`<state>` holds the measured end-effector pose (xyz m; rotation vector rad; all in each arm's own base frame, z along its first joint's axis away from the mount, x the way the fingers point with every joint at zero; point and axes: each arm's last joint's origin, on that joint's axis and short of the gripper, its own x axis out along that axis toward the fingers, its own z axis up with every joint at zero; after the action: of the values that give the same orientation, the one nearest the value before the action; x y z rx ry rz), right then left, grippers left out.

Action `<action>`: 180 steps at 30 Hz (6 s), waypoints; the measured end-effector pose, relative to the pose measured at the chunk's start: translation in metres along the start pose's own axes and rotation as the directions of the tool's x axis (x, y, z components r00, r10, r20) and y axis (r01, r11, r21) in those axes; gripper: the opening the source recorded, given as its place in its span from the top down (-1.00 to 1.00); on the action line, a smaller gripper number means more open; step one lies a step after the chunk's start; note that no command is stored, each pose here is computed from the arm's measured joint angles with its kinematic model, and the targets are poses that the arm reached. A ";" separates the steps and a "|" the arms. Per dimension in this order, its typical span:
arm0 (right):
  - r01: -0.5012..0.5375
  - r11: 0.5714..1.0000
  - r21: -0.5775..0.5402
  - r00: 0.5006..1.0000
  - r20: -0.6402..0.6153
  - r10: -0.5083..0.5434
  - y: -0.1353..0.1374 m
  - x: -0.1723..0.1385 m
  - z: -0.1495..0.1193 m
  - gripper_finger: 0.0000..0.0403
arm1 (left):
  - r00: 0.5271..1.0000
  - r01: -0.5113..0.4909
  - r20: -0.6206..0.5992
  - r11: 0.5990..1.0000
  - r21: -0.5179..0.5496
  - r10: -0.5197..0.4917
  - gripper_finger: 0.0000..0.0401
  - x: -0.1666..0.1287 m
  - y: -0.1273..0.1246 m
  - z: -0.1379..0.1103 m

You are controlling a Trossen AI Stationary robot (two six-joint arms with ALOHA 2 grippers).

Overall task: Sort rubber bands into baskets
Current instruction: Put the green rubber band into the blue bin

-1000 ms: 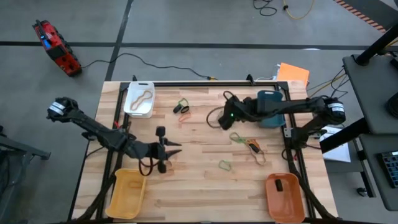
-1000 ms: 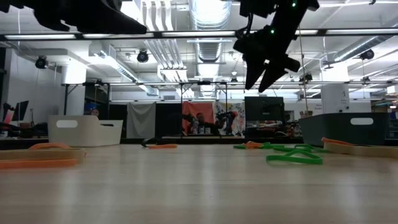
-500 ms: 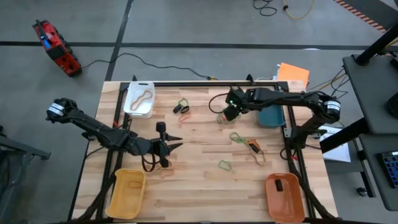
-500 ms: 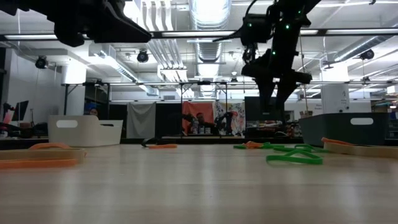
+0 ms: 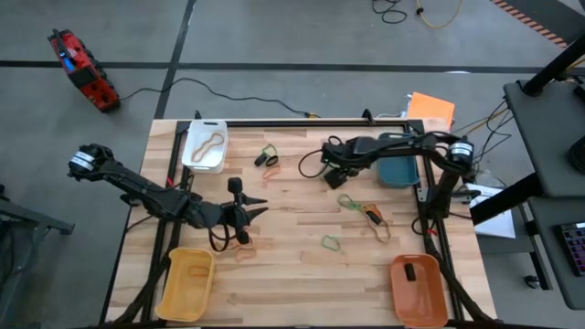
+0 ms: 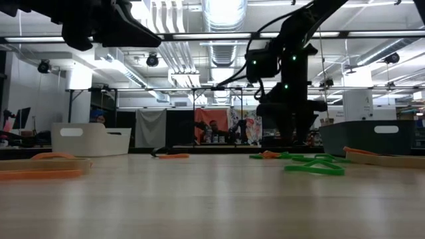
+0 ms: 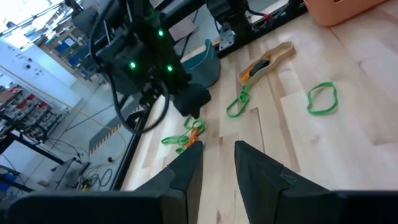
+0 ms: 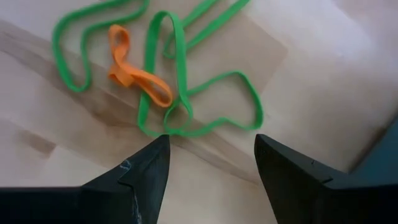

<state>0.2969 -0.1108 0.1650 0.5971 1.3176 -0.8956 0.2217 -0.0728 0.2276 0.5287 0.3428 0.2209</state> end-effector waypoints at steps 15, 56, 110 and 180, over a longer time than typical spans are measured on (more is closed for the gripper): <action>-0.031 0.998 -0.049 0.999 0.006 0.031 0.010 0.021 0.006 -0.11 | 1.000 0.002 0.000 0.999 -0.054 -0.002 0.61 0.000 0.000 0.000; -0.082 0.991 -0.105 0.982 0.159 0.098 0.001 -0.032 0.003 0.94 | 1.000 0.003 -0.001 0.998 -0.061 -0.003 0.61 0.000 0.000 0.000; -0.059 0.994 -0.094 0.998 0.009 0.060 0.013 0.024 0.007 0.95 | 1.000 0.007 -0.014 0.997 -0.072 -0.008 0.61 0.000 -0.001 -0.002; -0.236 0.947 -0.217 0.937 0.209 0.281 0.025 -0.020 -0.019 0.20 | 1.000 0.007 -0.013 0.997 -0.077 -0.008 0.61 0.000 -0.001 -0.002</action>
<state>0.3065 -0.0777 0.1778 0.4852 1.0627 -0.5960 0.2209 -0.0727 0.2257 0.4501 0.3474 0.2295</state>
